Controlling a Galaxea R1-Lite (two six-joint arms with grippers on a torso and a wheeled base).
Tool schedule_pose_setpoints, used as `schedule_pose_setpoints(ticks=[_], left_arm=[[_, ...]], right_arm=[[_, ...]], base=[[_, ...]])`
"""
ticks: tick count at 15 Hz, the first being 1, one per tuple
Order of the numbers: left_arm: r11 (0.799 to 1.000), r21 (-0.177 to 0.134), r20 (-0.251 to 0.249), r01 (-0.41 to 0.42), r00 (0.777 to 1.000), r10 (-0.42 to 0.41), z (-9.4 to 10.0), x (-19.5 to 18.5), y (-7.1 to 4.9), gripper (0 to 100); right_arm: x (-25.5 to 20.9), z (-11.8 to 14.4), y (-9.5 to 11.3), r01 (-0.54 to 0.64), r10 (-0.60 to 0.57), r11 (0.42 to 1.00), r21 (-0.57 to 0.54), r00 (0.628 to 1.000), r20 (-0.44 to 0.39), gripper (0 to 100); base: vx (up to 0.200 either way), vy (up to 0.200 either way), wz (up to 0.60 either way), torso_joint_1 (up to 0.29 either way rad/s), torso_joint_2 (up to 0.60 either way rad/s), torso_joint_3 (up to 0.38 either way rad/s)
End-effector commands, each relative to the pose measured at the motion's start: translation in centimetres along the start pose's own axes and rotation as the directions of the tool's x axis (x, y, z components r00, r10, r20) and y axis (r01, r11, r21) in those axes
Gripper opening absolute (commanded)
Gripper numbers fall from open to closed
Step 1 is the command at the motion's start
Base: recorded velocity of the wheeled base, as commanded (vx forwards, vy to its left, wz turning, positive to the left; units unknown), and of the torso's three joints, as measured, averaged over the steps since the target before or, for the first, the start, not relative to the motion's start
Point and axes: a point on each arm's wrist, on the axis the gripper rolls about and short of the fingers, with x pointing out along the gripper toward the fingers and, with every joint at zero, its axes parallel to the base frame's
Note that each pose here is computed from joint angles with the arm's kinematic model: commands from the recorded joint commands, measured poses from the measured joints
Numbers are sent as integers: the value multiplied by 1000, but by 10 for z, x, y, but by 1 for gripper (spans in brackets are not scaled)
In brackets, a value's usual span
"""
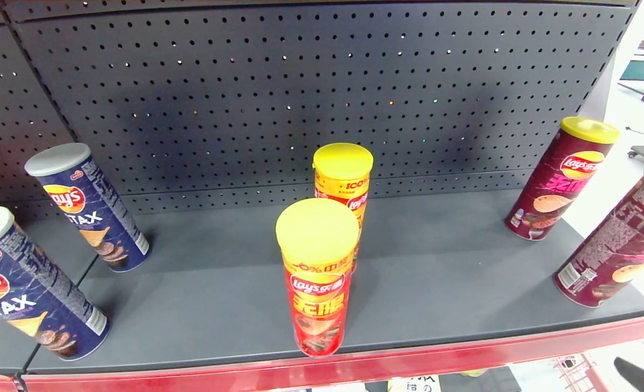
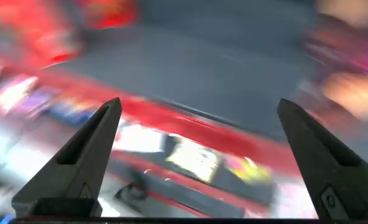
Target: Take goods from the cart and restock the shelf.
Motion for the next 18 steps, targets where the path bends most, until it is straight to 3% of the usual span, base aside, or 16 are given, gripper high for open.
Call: schedule_pose_setpoints(ticks=[1,2,3,5,6,7,8,10,11,13,18], left_arm=[[943,-149,14,-297,953,302,-31,-15,-13,100],[925,-161,4,-345,937,351,-45,-14,-19,100],[924,-174,-7,-341,938,346,-46,-12,-18,100],[929,-188,47,-320,941,334,-46,-6,-17,100],[948,-207,176,-240,944,277,-47,7,-15,100],[959,-205,283,-193,927,247,-48,16,-14,100],[963,-178,305,-203,919,250,-48,17,-13,100],[962,-180,305,-207,918,254,-49,18,-13,100],[952,-171,295,-252,909,294,-50,18,-12,100],[940,-132,283,-316,896,341,-50,18,-11,100],[938,-137,285,-319,894,346,-50,18,-11,100]], right_arm=[[-25,-29,-4,263,-267,961,90,963,32,100],[-28,-43,-2,312,-315,945,99,949,19,100],[-31,-58,0,354,-357,929,108,934,8,100],[-36,-83,5,367,-374,923,118,926,54,100],[-34,-99,8,280,-290,955,97,951,108,100],[-30,-104,8,254,-262,964,84,958,114,100],[-29,-104,8,248,-256,965,85,960,116,100],[-29,-104,8,245,-256,964,100,960,116,100],[-29,-104,8,247,-258,964,98,959,116,100],[-29,-104,8,245,-256,964,100,959,118,100],[-29,-104,8,249,-259,964,98,959,117,100]], base=[[0,0,0,0,0,0],[0,0,0,0,0,0],[0,0,0,0,0,0],[0,0,0,0,0,0],[0,0,0,0,0,0],[0,0,0,0,0,0],[0,0,0,0,0,0],[0,0,0,0,0,0],[0,0,0,0,0,0],[0,0,0,0,0,0],[0,0,0,0,0,0]])
